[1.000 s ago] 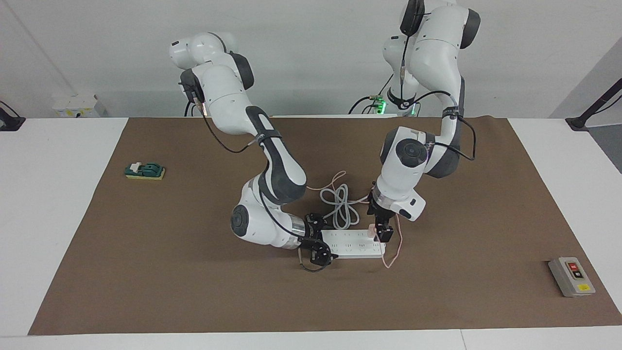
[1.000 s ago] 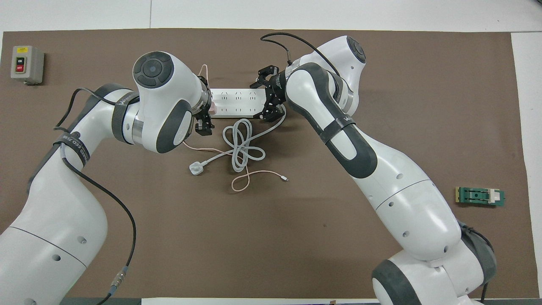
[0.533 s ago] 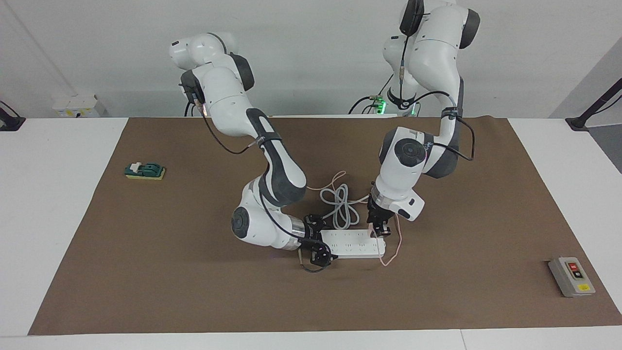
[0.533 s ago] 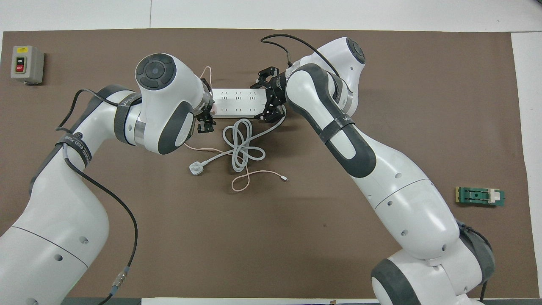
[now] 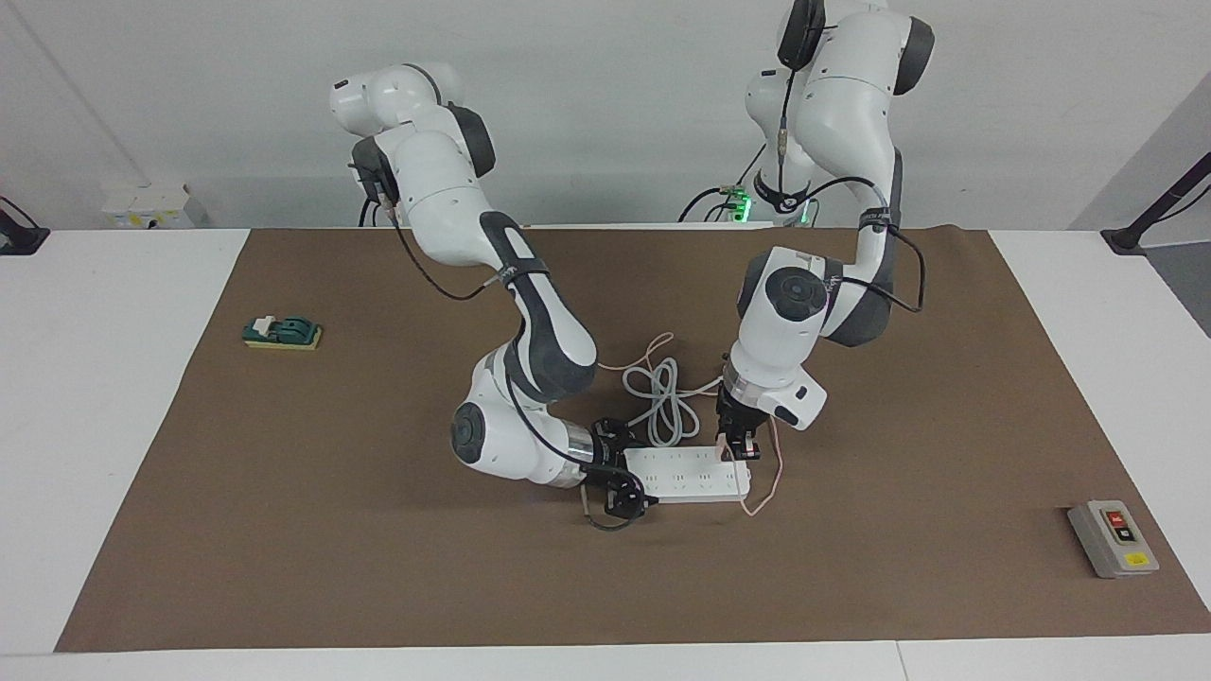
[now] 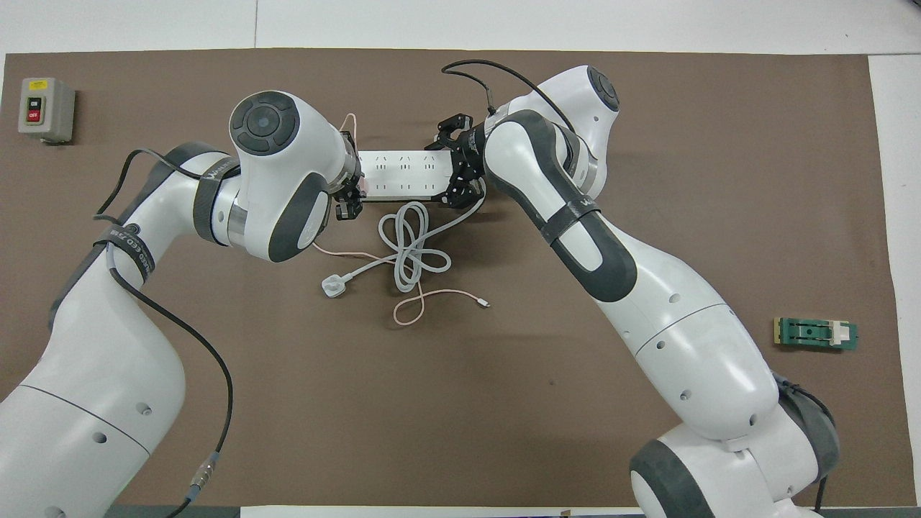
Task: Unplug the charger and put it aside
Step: 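Pull the pink charger out of the strip with the left gripper, then lower the charger onto the table and open the left gripper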
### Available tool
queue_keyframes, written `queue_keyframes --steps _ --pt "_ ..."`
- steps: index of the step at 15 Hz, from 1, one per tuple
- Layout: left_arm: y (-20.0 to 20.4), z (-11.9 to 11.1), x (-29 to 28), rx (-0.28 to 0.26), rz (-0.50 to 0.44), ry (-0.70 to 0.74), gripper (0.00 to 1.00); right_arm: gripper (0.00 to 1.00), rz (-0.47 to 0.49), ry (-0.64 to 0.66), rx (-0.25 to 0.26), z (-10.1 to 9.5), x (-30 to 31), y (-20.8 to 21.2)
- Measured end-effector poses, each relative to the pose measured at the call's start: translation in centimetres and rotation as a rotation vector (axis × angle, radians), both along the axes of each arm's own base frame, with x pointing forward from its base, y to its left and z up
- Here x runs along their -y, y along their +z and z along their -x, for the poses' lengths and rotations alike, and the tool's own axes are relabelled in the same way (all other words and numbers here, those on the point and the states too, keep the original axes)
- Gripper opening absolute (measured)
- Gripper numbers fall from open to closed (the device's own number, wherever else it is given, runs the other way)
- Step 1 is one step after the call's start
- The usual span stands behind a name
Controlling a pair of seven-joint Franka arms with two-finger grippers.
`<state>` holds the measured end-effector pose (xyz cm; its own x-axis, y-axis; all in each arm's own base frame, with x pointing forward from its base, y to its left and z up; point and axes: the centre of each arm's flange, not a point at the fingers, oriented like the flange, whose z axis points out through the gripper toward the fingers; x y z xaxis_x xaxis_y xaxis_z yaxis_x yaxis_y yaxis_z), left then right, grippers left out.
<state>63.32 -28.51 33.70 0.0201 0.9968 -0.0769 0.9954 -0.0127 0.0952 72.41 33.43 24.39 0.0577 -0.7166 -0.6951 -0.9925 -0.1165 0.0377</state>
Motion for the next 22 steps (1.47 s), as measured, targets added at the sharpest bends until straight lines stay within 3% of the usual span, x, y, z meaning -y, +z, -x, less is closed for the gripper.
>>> queue_keyframes --steps 7,13,17,18,22 --pt "1.4 -0.8 0.5 -0.036 -0.040 -0.018 0.30 0.95 0.000 -0.002 0.000 0.0 0.0 0.0" --pt "10.0 -3.7 -5.5 -0.005 -0.085 0.000 0.30 0.95 0.000 -0.003 0.000 0.0 0.0 0.0" --pt "16.3 -2.9 -14.3 -0.065 -0.101 -0.147 0.30 0.95 0.000 -0.003 0.000 0.0 0.0 0.0" --pt "17.6 -2.4 -17.0 -0.088 -0.105 -0.206 0.30 1.00 0.000 -0.002 0.001 0.0 -0.1 0.0" --pt "20.4 -0.1 -27.6 -0.156 -0.098 -0.508 0.30 1.00 -0.010 -0.005 0.033 -0.3 -0.1 2.4"
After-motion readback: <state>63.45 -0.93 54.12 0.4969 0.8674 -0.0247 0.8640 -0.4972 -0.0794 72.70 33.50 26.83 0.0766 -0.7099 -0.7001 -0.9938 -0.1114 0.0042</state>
